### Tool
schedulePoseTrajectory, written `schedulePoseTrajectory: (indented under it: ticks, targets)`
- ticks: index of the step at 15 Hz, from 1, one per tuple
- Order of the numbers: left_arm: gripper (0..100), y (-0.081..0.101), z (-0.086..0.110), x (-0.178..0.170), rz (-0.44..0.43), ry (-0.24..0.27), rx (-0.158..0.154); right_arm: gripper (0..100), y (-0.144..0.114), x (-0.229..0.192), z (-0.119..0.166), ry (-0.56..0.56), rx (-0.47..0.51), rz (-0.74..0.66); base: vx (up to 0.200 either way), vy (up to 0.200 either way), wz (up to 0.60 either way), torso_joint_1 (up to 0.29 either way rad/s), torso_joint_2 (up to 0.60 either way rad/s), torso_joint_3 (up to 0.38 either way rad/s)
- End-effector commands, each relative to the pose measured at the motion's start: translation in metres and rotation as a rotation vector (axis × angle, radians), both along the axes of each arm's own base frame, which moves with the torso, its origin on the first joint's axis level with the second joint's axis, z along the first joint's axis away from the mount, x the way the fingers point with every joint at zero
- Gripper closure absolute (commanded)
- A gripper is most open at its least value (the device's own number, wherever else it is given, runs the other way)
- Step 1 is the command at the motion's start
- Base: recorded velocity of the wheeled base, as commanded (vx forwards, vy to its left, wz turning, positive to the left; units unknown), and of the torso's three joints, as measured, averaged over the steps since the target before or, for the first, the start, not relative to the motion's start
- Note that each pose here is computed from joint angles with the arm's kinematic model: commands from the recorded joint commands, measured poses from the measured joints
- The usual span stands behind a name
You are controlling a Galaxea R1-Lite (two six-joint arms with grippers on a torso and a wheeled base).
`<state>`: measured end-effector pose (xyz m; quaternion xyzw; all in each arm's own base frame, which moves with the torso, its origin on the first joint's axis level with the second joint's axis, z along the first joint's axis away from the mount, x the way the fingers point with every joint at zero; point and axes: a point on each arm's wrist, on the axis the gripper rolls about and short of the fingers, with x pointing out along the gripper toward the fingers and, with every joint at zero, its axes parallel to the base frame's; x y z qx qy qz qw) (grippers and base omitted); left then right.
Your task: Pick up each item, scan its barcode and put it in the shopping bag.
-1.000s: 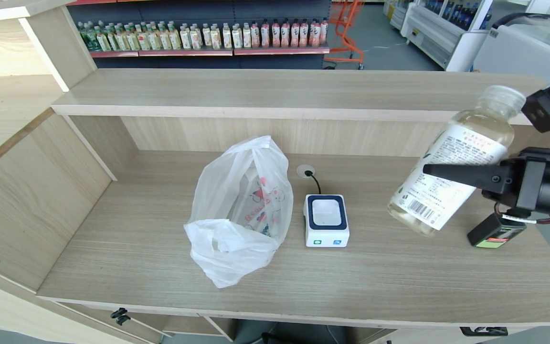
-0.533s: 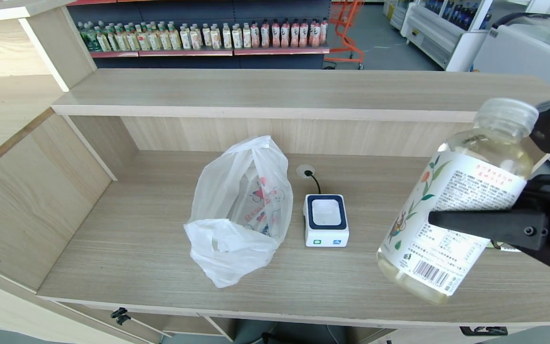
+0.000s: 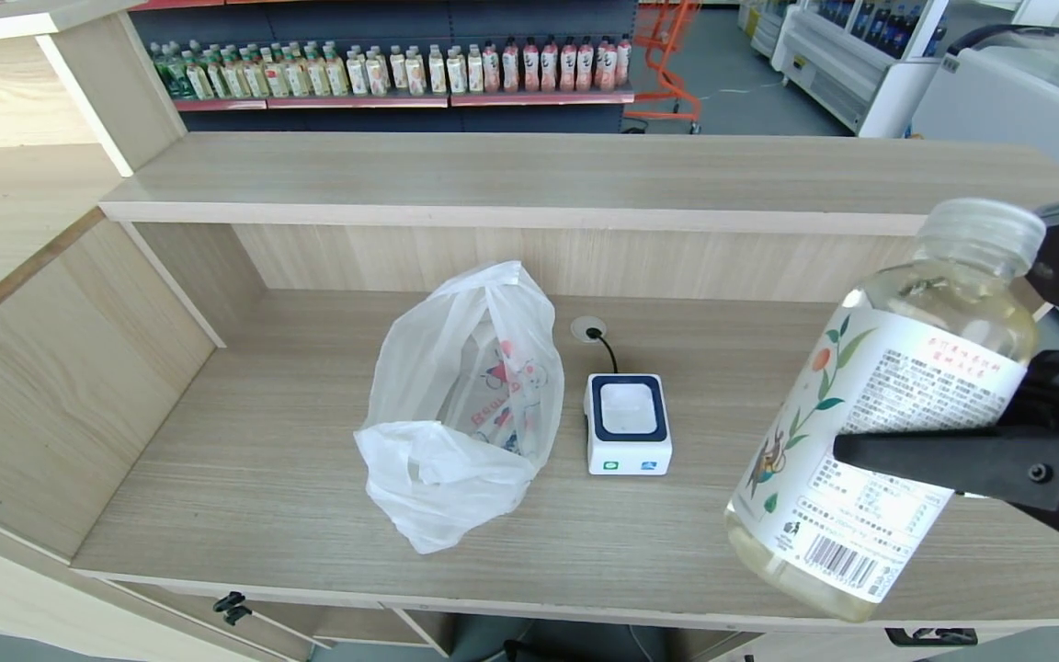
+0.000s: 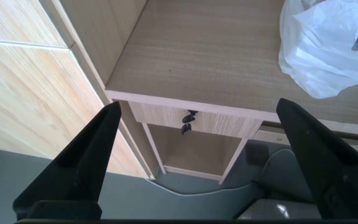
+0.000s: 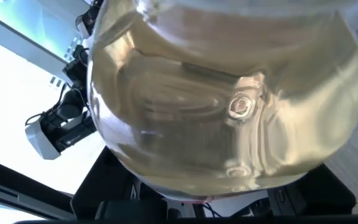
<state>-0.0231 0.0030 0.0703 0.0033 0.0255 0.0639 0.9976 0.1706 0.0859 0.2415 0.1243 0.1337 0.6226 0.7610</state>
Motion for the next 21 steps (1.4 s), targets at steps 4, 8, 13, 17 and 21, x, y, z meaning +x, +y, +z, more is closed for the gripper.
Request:
schedulePoseTrajectory:
  ticks: [4, 8, 13, 17, 21]
  targets:
    - [0, 0.000, 0.000, 0.000, 0.001, 0.000, 0.000, 100, 0.006, -0.001, -0.001, 0.003, -0.002, 0.028, 0.000, 0.000, 0.00, 0.000, 0.00, 0.000]
    - [0, 0.000, 0.000, 0.000, 0.001, 0.000, 0.000, 100, 0.006, -0.001, 0.000, -0.001, -0.002, 0.031, 0.000, 0.000, 0.00, 0.000, 0.00, 0.000]
    - [0, 0.000, 0.000, 0.000, 0.001, 0.000, 0.000, 100, 0.006, -0.001, 0.000, -0.023, -0.004, 0.029, 0.000, 0.000, 0.00, 0.000, 0.00, 0.000]
    - [0, 0.000, 0.000, 0.000, 0.001, 0.000, 0.000, 100, -0.001, 0.015, -0.013, -0.269, -0.095, -0.024, 0.000, 0.000, 0.00, 0.000, 0.00, 0.000]
    - [0, 0.000, 0.000, 0.000, -0.001, 0.000, 0.000, 100, -0.039, 0.078, -0.037, -0.821, -0.513, -0.340, 0.000, 0.000, 0.00, 0.000, 0.00, 0.000]
